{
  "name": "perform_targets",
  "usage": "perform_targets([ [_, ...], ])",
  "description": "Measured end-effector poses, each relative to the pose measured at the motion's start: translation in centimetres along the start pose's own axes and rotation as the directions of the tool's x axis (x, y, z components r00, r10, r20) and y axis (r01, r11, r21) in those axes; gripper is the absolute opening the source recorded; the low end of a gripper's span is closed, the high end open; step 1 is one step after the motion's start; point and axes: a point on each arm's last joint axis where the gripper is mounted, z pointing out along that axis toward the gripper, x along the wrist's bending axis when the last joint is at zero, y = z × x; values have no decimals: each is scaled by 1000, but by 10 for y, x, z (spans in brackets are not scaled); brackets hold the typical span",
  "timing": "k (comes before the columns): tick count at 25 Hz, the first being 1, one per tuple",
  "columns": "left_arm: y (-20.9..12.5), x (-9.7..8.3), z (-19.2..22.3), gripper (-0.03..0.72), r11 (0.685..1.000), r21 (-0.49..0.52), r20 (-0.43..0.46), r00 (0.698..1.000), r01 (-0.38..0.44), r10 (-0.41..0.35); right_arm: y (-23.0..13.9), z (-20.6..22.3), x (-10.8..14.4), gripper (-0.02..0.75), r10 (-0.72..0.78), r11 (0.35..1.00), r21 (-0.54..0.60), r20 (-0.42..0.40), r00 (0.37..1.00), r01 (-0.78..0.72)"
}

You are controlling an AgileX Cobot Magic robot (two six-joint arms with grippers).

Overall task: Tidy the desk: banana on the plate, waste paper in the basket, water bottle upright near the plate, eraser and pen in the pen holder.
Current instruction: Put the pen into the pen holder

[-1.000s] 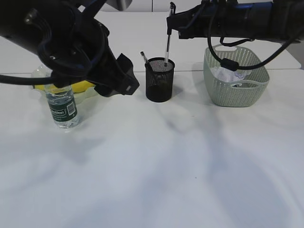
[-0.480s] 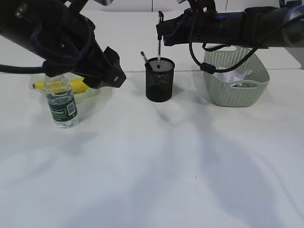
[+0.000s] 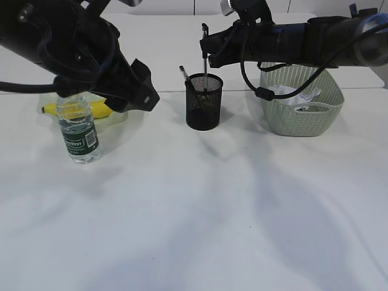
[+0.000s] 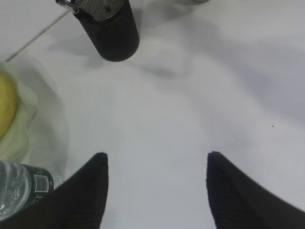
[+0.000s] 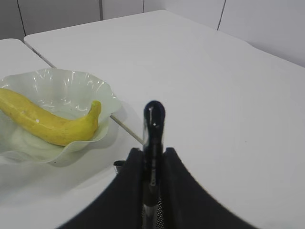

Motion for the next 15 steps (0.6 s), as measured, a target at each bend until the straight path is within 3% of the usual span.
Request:
perform_targets([
  [4,0,0,0,463,1000,0,0,1000,0,0,0,0,0,70,-2,1000,0,0,1000,2],
  [10,0,0,0,463,1000,4,0,1000,0,0,0,0,0,281,16,1000,0,0,1000,-16],
  [15,-2,0,0,463,1000,18,0,1000,0,0,0,0,0,337,48,999,0,1,999,-48],
])
